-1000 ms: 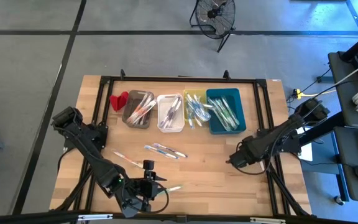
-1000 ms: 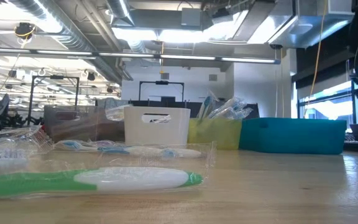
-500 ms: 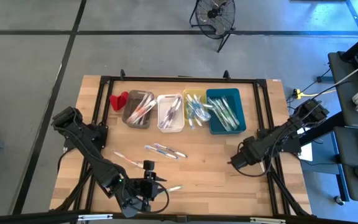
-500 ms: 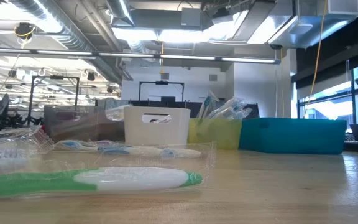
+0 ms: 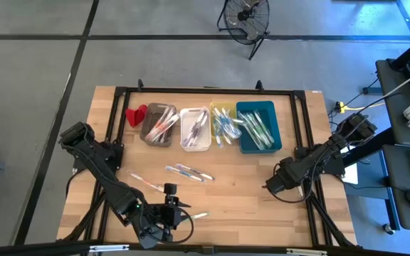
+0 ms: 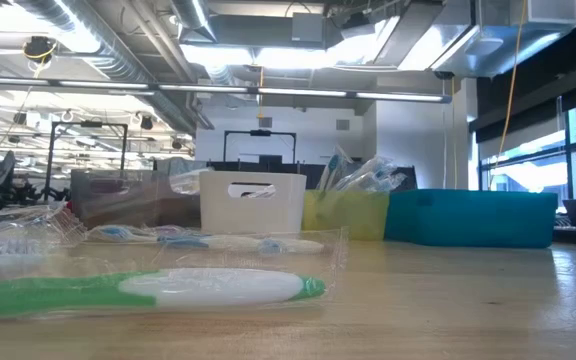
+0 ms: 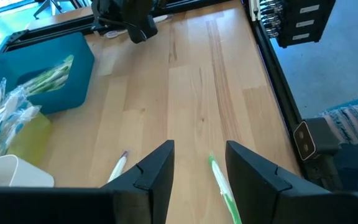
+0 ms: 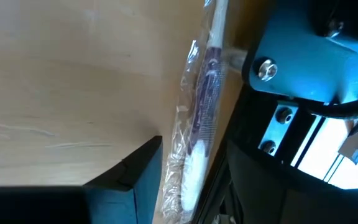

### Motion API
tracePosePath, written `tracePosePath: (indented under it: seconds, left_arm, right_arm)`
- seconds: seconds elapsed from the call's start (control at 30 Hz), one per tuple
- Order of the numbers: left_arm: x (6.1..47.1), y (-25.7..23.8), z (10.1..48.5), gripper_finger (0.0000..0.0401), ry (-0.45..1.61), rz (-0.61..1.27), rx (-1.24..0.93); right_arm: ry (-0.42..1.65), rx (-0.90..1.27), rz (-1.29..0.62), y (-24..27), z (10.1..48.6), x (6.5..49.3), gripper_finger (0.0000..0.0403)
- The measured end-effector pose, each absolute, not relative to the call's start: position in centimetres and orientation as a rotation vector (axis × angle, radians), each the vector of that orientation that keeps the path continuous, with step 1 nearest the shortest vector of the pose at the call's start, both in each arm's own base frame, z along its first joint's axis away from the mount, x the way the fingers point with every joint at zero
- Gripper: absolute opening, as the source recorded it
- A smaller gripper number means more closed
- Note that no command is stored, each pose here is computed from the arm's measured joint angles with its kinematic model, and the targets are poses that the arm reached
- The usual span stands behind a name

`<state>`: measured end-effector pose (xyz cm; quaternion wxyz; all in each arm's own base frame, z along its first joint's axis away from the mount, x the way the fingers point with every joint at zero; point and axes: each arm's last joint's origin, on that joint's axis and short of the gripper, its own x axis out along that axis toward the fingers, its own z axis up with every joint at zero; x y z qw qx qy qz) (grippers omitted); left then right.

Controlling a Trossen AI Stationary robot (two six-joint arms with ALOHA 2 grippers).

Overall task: Pick & Place Toothbrushes
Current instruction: Put the top right purple toothbrush into the white bin

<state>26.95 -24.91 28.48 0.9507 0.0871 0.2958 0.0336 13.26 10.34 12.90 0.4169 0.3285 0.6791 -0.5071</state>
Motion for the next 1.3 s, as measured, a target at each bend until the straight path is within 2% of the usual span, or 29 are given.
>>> tracePosePath:
  seconds: [0.37, 1.03, 1.17, 1.3]
  left_arm:
    - [26.9, -25.0, 28.4, 0.0139, 0.613, 0.047, 0.17]
    - [26.9, -25.0, 28.5, 0.0139, 0.611, 0.05, 0.171]
    - [26.9, -25.0, 28.5, 0.0139, 0.611, 0.05, 0.171]
    - [26.9, -25.0, 28.5, 0.0139, 0.611, 0.05, 0.171]
  right_arm:
    - [1.771, 0.889, -1.252, 10.0, 11.7, 12.3, 0.0179]
    - [1.73, 0.892, -1.169, 10.4, 11.9, 13.1, 0.0067]
    - [1.728, 0.898, -1.159, 10.5, 11.9, 13.2, 0.0067]
    - [1.715, 0.905, -1.174, 10.5, 11.9, 13.2, 0.0084]
